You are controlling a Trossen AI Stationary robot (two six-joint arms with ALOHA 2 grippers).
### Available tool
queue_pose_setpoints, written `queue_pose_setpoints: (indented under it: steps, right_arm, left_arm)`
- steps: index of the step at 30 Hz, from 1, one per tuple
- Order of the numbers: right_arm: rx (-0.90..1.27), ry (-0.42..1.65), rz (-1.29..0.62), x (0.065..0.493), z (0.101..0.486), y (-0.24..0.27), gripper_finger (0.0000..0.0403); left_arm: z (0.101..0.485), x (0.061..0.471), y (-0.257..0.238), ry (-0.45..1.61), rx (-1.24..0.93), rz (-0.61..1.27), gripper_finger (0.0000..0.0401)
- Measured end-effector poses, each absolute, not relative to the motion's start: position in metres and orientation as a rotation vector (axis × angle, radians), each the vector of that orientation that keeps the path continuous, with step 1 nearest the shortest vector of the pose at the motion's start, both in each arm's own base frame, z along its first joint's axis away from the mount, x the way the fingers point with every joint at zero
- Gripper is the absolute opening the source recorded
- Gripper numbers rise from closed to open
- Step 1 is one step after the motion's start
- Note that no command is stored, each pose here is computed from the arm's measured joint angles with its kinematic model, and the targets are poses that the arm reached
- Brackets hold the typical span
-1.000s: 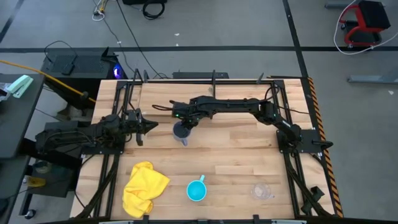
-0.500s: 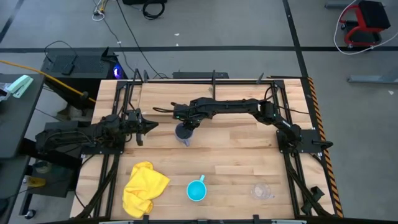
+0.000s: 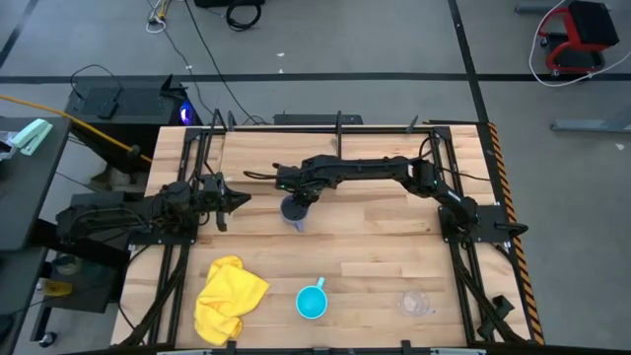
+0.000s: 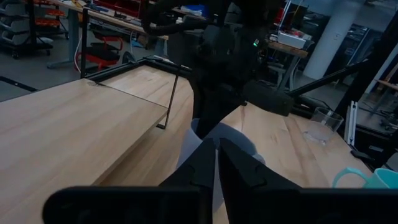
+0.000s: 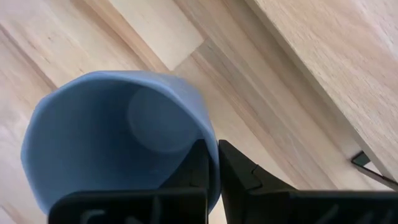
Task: Stack small to large cups/mugs on shelf
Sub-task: Put the blue mug on the shelf
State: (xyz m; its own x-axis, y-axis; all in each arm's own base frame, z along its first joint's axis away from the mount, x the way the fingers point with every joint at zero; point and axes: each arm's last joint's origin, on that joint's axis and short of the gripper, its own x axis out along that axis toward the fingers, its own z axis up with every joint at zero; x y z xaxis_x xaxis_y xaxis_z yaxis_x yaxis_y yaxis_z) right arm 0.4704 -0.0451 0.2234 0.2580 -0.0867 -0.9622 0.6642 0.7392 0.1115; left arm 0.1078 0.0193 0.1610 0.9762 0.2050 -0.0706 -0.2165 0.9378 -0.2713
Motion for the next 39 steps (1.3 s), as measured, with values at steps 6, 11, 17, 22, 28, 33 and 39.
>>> queue_pose_setpoints:
  steps: [6,11,17,22,28,33,39]
  right_arm:
    - [0.568,1.219,-0.549,0.470,0.219,-0.045,0.0024]
    - [0.557,1.211,-0.536,0.471,0.219,-0.045,0.0046]
    - [0.555,1.185,-0.524,0.473,0.220,-0.045,0.0073]
    - [0.541,1.182,-0.511,0.474,0.221,-0.045,0.0090]
    - [0.506,1.166,-0.476,0.475,0.230,-0.044,0.0100]
    - [0.456,1.188,-0.442,0.460,0.254,-0.040,0.0101]
    - [0.411,1.204,-0.455,0.429,0.299,-0.035,0.0101]
  left_arm:
    - [0.161,0.108,0.019,0.042,-0.289,0.215,0.0025]
    - [0.161,0.108,0.019,0.043,-0.289,0.215,0.0021]
    - [0.160,0.108,0.019,0.049,-0.289,0.216,0.0030]
    - [0.160,0.108,0.019,0.053,-0.290,0.217,0.0039]
    - [0.160,0.108,0.019,0.052,-0.321,0.200,0.0051]
    - [0.180,0.108,0.016,0.013,-0.376,0.087,0.0066]
    - [0.215,0.111,0.015,-0.024,-0.379,0.044,0.0069]
